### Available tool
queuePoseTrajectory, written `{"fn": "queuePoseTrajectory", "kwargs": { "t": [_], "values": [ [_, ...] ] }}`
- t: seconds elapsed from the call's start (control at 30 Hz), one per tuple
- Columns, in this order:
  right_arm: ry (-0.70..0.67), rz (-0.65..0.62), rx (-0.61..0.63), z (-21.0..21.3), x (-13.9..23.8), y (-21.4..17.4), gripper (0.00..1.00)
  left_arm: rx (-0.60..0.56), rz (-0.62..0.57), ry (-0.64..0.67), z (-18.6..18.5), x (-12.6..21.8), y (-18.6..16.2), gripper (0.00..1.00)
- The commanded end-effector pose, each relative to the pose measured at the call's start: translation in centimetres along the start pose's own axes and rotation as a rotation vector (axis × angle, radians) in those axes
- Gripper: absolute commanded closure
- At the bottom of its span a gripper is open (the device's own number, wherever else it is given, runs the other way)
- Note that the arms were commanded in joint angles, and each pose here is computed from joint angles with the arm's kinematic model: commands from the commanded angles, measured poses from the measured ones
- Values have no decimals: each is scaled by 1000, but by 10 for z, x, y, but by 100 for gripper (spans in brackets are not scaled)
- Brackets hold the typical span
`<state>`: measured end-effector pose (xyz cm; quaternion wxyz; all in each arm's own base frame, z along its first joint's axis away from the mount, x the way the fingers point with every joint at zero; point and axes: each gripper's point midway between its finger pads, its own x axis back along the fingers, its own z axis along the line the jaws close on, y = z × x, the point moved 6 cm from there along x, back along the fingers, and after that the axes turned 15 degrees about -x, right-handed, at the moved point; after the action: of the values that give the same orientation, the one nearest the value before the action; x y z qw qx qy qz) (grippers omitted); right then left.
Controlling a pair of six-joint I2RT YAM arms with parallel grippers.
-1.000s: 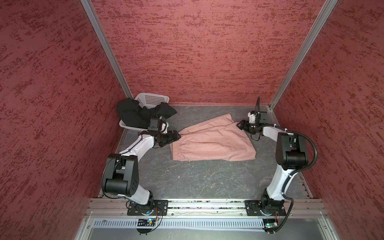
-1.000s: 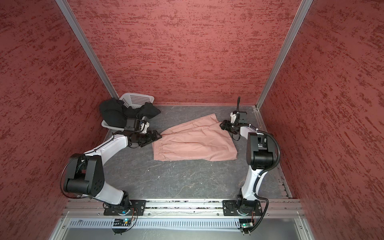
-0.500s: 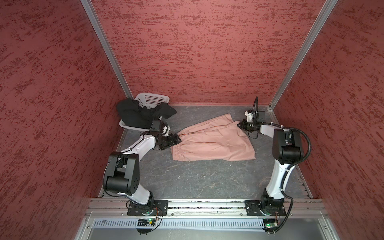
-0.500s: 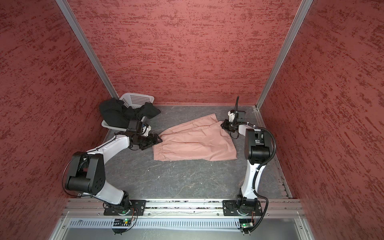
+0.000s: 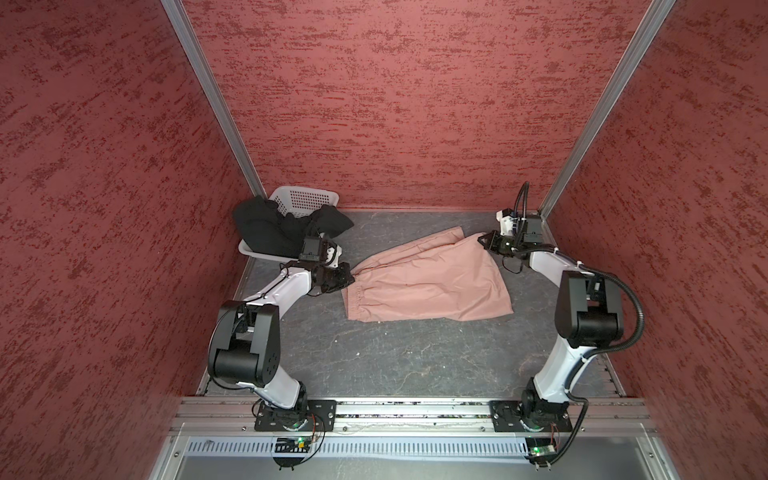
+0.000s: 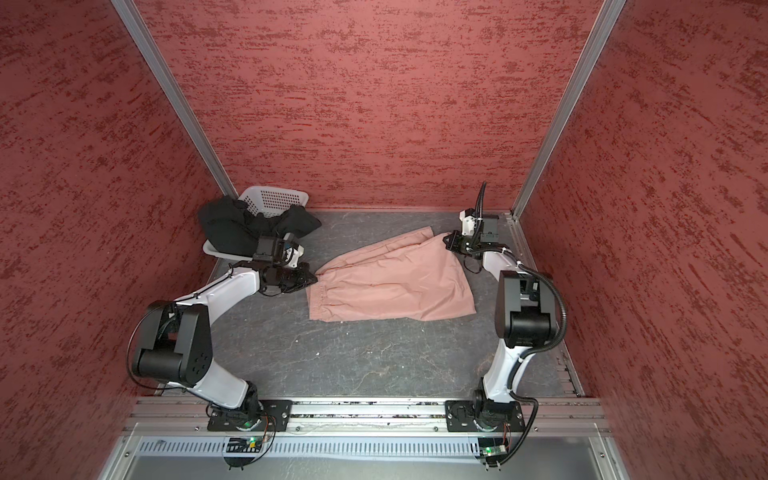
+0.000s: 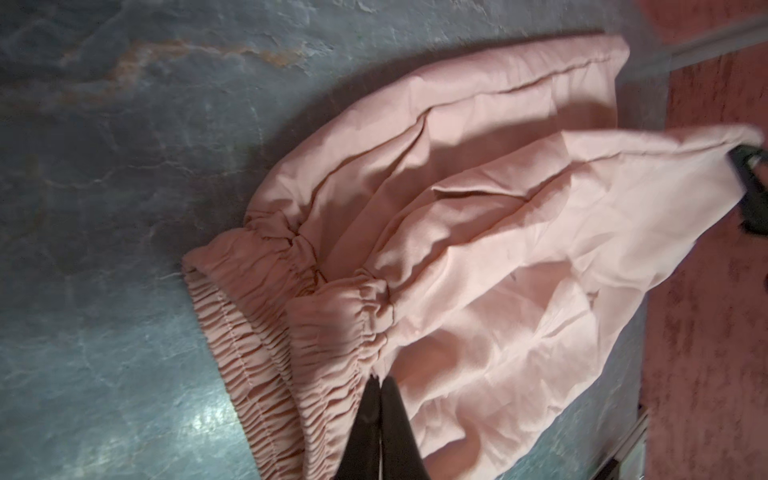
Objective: Fold and stack the shorts
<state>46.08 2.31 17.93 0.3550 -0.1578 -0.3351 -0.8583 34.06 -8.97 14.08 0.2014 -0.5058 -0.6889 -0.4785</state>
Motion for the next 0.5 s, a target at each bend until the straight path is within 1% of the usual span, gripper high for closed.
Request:
{"fn": "queuePoseTrajectory", "kwargs": {
  "t": [0.0, 0.1, 0.13, 0.17, 0.2, 0.27, 0.47],
  "values": [
    [9, -34, 50, 12, 15, 2, 100, -37, -46, -10, -9, 14, 12, 100],
    [20, -59, 67, 21, 26, 3, 100, -51, -66, 25, -10, 26, 11, 100],
    [23, -70, 74, 24, 30, 4, 100, -55, -64, 43, -10, 29, 10, 94],
    [26, -75, 77, 26, 32, 4, 100, -56, -55, 66, -7, 30, 8, 61],
    [30, -75, 79, 27, 33, 4, 100, -58, -46, 84, -5, 30, 7, 44],
    [46, -70, 78, 30, 33, 3, 100, -65, -29, 103, -1, 26, 4, 39],
    [72, -45, 64, 27, 27, -2, 100, -61, -13, 95, 6, 7, 3, 39]
  ]
}}
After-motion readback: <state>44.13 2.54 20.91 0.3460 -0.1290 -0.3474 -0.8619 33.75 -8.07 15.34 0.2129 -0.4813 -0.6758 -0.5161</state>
